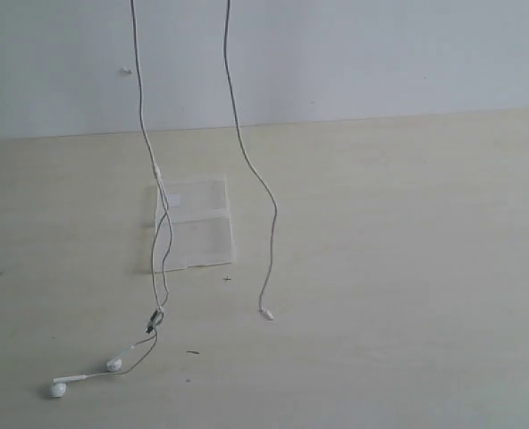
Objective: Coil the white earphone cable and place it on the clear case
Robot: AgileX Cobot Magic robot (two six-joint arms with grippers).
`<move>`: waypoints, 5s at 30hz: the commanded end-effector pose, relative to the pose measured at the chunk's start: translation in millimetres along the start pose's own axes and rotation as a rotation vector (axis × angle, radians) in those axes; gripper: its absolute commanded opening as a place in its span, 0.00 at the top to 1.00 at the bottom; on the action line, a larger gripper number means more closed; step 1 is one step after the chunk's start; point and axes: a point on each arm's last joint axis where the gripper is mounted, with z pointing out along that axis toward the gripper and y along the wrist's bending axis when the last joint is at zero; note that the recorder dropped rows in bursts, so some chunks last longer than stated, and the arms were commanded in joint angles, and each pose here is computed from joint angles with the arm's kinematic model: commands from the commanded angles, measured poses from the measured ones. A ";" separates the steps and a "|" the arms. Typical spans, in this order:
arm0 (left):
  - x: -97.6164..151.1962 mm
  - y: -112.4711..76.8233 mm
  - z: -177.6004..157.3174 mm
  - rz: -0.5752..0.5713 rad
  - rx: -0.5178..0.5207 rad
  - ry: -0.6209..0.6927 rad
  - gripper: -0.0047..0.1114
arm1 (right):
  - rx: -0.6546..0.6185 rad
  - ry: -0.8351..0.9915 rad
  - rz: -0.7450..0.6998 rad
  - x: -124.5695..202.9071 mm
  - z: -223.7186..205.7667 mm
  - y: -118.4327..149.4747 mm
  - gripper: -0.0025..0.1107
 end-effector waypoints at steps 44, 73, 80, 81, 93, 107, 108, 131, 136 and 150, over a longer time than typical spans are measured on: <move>-322.0 -1.6 -10.0 -0.307 0.178 -0.171 0.96 | 0.029 -0.150 0.024 -14.8 -2.7 -1.9 0.98; -370.1 -4.6 -22.7 -0.038 0.206 0.072 0.96 | -0.100 -0.218 0.120 -30.1 -14.8 10.3 0.98; -370.4 -0.7 -37.6 -0.026 0.155 0.033 0.96 | -0.137 -0.203 0.158 -26.3 -2.6 9.9 0.98; -370.4 -0.7 -37.6 -0.026 0.155 0.033 0.96 | -0.138 -0.198 0.159 -25.5 -1.0 9.7 0.98; -358.1 3.3 34.3 0.009 0.158 0.158 0.96 | -0.164 -0.148 0.138 -20.0 3.5 11.4 0.98; -357.1 16.5 76.4 0.014 0.416 0.078 0.96 | -0.208 -0.116 0.137 -10.4 27.1 9.4 0.98; -358.5 16.9 76.4 0.022 0.454 0.054 0.96 | -0.214 -0.125 0.132 -10.6 28.7 9.3 0.98; -329.7 22.0 107.2 0.276 0.750 -0.165 0.96 | -0.230 -0.167 0.116 -11.2 37.5 8.2 0.98; -332.2 20.8 106.2 0.278 0.761 -0.199 0.96 | -0.230 -0.169 0.106 -11.3 37.4 8.3 0.98; -334.7 20.1 105.1 0.136 0.782 -0.173 0.96 | -0.231 -0.170 0.107 -11.4 37.4 8.4 0.98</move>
